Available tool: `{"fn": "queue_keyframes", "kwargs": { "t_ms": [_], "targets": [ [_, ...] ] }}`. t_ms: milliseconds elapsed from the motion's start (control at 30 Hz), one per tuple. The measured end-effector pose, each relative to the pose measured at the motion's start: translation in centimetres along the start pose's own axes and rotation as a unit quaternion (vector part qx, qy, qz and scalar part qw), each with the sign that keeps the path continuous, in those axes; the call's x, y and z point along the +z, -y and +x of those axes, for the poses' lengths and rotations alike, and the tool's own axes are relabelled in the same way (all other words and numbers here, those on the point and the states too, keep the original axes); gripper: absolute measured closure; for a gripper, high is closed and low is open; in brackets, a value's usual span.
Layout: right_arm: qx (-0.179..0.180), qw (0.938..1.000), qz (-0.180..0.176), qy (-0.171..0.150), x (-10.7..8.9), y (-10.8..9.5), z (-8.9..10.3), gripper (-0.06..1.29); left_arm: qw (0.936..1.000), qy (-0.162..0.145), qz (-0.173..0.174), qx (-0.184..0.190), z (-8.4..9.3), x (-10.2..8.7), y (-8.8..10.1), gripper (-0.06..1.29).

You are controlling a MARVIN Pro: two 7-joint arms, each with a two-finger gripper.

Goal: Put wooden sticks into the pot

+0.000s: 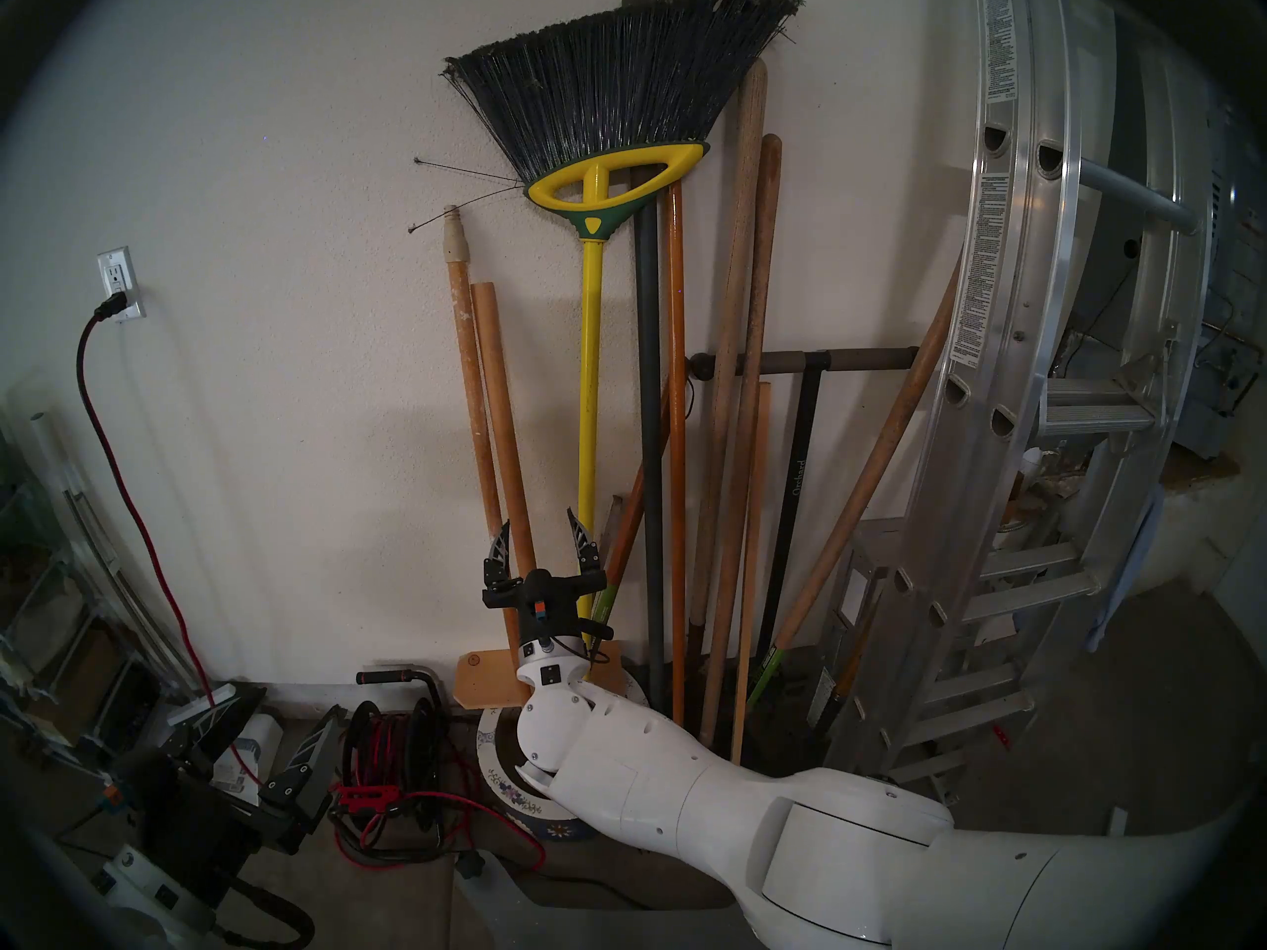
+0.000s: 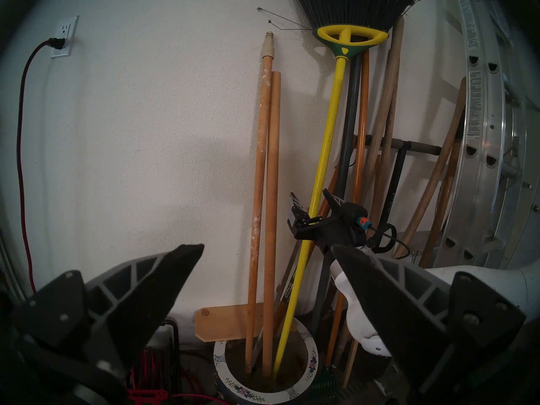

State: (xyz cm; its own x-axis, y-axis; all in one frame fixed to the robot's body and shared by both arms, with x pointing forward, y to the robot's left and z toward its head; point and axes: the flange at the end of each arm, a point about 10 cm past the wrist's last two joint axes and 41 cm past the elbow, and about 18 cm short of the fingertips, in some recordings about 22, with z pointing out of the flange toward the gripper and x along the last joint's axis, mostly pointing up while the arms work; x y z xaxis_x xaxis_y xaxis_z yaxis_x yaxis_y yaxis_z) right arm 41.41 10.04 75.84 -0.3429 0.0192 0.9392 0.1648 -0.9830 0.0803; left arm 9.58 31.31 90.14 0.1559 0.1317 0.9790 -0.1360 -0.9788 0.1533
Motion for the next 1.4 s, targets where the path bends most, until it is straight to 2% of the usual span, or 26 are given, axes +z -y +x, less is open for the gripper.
{"fn": "queue_keyframes", "kwargs": {
  "t_ms": [233, 733, 1400],
  "targets": [
    [0.016, 0.9995, -0.022, -0.015, -0.9, -0.2, 0.6, -0.01, 1.0, 0.0, 0.0, 0.001, 0.0, 0.0, 0.0, -0.04],
    [0.057, 0.9946, -0.057, -0.065, -2.0, -0.1, 3.9, -0.01, 1.0, 0.001, -0.001, 0.002, 0.0, 0.0, 0.0, -0.04],
    [0.055, 0.9875, -0.093, -0.115, -4.4, -1.7, 8.0, -0.01, 1.0, 0.001, -0.002, 0.003, 0.0, 0.0, 0.0, -0.04]
  ]
}}
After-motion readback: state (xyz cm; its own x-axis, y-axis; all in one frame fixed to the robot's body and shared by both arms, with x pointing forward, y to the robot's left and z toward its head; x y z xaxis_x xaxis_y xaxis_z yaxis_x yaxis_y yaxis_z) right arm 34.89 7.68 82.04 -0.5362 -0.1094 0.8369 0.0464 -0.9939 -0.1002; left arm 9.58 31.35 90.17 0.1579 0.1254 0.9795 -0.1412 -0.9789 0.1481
